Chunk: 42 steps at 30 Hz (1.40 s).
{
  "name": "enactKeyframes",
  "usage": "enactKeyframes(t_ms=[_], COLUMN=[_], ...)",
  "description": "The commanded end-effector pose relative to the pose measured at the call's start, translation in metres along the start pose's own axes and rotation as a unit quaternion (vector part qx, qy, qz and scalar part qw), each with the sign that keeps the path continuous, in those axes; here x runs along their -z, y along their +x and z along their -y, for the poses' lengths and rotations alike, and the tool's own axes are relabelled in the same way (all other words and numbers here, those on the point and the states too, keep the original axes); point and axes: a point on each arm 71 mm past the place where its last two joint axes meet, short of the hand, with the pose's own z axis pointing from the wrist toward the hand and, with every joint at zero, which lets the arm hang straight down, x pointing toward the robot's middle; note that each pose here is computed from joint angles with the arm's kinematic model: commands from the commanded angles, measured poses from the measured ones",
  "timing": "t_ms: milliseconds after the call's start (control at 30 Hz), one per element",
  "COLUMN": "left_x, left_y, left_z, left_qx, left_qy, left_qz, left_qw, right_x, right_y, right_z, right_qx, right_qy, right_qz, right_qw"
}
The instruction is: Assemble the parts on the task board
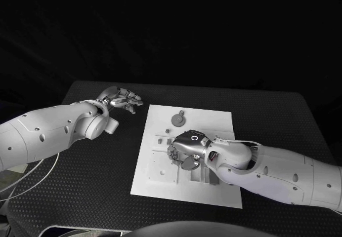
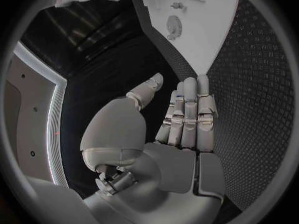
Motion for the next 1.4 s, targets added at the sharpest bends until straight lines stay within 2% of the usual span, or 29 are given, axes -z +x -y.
enactKeyframes(t_ms=[33,1000,1400], left_x=[-0.0001,-0.0003,0.0], left_y=[0.0007,0.0016,0.0018], left_z=[0.0019,0.0022,0.0023], left_qx=[-0.001,-0.001,-0.001], left_qy=[0.005,0.004,0.004], left_qz=[0.0,-0.002,-0.003], left_qw=[1.0,1.0,1.0], right_x=[-0.001,-0.004,-0.008], right_y=[0.002,0.007,0.014], right_z=[-0.002,-0.003,-0.005], right_qx=[0.008,0.012,0.023], right_qy=[-0.007,-0.007,-0.003], right_qz=[-0.006,-0.016,-0.044], right_qw=[1.0,1.0,0.999])
